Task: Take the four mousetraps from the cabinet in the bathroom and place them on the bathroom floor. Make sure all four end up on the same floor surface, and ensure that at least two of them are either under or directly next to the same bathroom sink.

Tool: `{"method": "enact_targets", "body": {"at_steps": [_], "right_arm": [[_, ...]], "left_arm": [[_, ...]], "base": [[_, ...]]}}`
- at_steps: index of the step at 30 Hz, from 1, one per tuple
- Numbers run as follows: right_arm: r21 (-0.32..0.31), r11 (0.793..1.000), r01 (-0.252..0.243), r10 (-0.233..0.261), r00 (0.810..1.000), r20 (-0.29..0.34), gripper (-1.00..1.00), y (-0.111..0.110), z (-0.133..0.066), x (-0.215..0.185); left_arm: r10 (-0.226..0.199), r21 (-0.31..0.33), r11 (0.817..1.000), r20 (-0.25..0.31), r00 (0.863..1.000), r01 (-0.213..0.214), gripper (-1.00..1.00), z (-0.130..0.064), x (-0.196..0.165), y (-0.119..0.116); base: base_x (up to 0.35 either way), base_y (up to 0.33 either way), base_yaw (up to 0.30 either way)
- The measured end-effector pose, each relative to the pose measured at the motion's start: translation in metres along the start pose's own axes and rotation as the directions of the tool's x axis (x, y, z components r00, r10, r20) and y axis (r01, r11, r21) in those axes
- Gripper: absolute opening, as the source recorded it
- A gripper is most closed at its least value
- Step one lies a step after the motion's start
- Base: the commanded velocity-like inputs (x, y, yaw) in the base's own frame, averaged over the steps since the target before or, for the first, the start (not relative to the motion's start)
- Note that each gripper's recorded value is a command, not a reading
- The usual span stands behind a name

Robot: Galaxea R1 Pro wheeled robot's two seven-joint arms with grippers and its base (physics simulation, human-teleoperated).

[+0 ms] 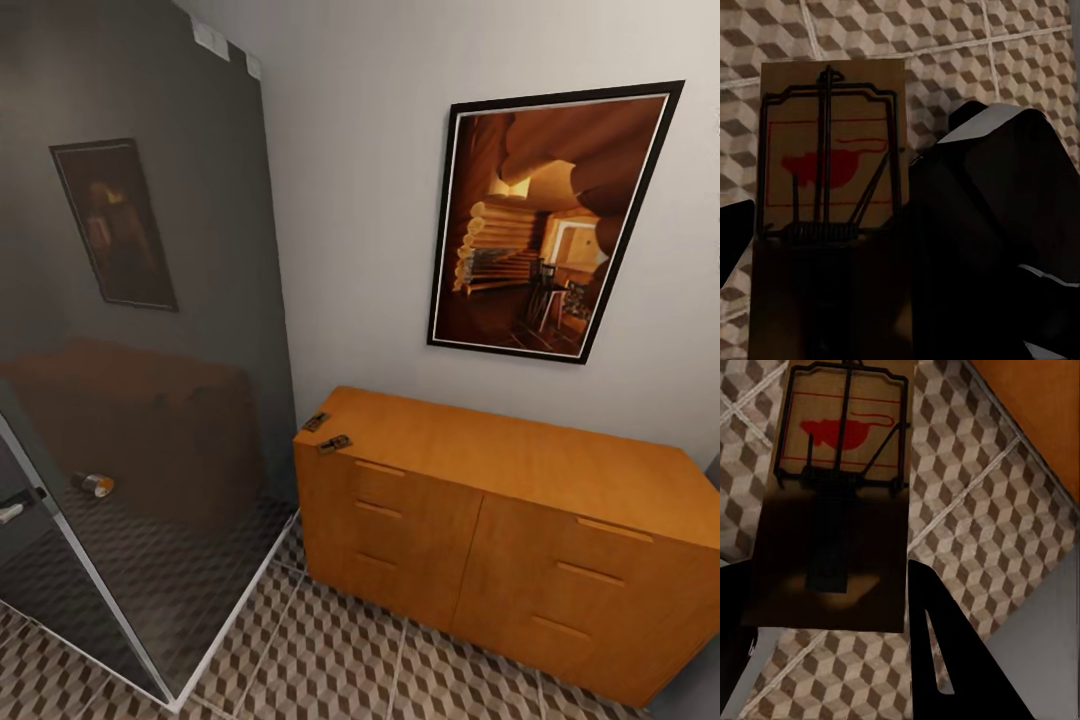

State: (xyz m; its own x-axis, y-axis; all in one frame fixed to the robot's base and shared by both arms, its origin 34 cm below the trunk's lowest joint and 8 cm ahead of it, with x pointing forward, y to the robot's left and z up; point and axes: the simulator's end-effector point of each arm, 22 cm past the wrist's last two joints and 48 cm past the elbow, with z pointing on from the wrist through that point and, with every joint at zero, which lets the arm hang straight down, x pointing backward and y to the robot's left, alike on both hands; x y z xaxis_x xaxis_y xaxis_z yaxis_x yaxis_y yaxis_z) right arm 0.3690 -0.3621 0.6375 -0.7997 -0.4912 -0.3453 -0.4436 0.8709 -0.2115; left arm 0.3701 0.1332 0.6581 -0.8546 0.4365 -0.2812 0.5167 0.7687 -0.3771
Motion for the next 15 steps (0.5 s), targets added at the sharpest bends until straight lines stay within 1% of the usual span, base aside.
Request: {"method": "enact_targets", "body": {"at_steps": [1, 4, 5, 8, 10, 12, 13, 14, 15], "right_arm": [[0.005, 1.000, 0.000, 0.000, 1.000, 0.006, -1.00, -0.001, 0.000, -0.001], [0.015, 1.000, -0.002, 0.002, 1.000, 0.015, -1.00, -0.003, -0.001, -0.003], [0.017, 1.000, -0.002, 0.002, 1.000, 0.017, -1.00, -0.004, -0.001, -0.004], [0.020, 1.000, -0.003, 0.002, 1.000, 0.021, -1.00, -0.005, -0.001, -0.006], [0.022, 1.000, -0.003, 0.002, 1.000, 0.024, -1.00, -0.006, -0.002, -0.007], [0.025, 1.000, -0.003, 0.002, 1.000, 0.026, -1.00, -0.007, -0.002, -0.008], [0.028, 1.000, -0.003, 0.002, 1.000, 0.027, -1.00, -0.009, -0.002, -0.008], [0.030, 1.000, -0.003, 0.002, 1.000, 0.028, -1.00, -0.010, -0.003, -0.008], [0.058, 0.998, -0.007, 0.005, 1.000, 0.031, -1.00, -0.016, -0.003, -0.009]], "left_arm": [[-0.002, -0.001, 1.000, -0.006, 1.000, 0.002, -1.00, 0.000, 0.004, -0.001], [-0.023, 0.002, 1.000, -0.048, 0.999, 0.023, -1.00, 0.004, 0.040, -0.008], [-0.033, -0.001, 0.999, -0.068, 0.997, 0.033, -1.00, 0.004, 0.057, -0.008], [-0.052, -0.023, 0.998, -0.087, 0.995, 0.050, -1.00, 0.001, 0.075, -0.003], [-0.057, -0.060, 0.997, -0.093, 0.994, 0.051, -1.00, -0.001, 0.081, 0.007], [-0.062, -0.129, 0.990, -0.098, 0.993, 0.049, -1.00, -0.004, 0.085, 0.023], [-0.064, -0.171, 0.984, -0.098, 0.993, 0.047, -1.00, -0.005, 0.086, 0.033], [-0.068, -0.236, 0.971, -0.097, 0.993, 0.043, -1.00, -0.009, 0.088, 0.047], [-0.073, -0.385, 0.922, -0.095, 0.993, 0.031, -1.00, -0.019, 0.089, 0.078]], "base": [[0.000, 0.000, 0.000], [0.000, 0.000, 0.000], [0.000, 0.000, 0.000], [0.000, 0.000, 0.000], [0.000, 0.000, 0.000], [0.000, 0.000, 0.000], [0.000, 0.000, 0.000], [0.000, 0.000, 0.055], [0.000, 0.000, 0.080]]}}
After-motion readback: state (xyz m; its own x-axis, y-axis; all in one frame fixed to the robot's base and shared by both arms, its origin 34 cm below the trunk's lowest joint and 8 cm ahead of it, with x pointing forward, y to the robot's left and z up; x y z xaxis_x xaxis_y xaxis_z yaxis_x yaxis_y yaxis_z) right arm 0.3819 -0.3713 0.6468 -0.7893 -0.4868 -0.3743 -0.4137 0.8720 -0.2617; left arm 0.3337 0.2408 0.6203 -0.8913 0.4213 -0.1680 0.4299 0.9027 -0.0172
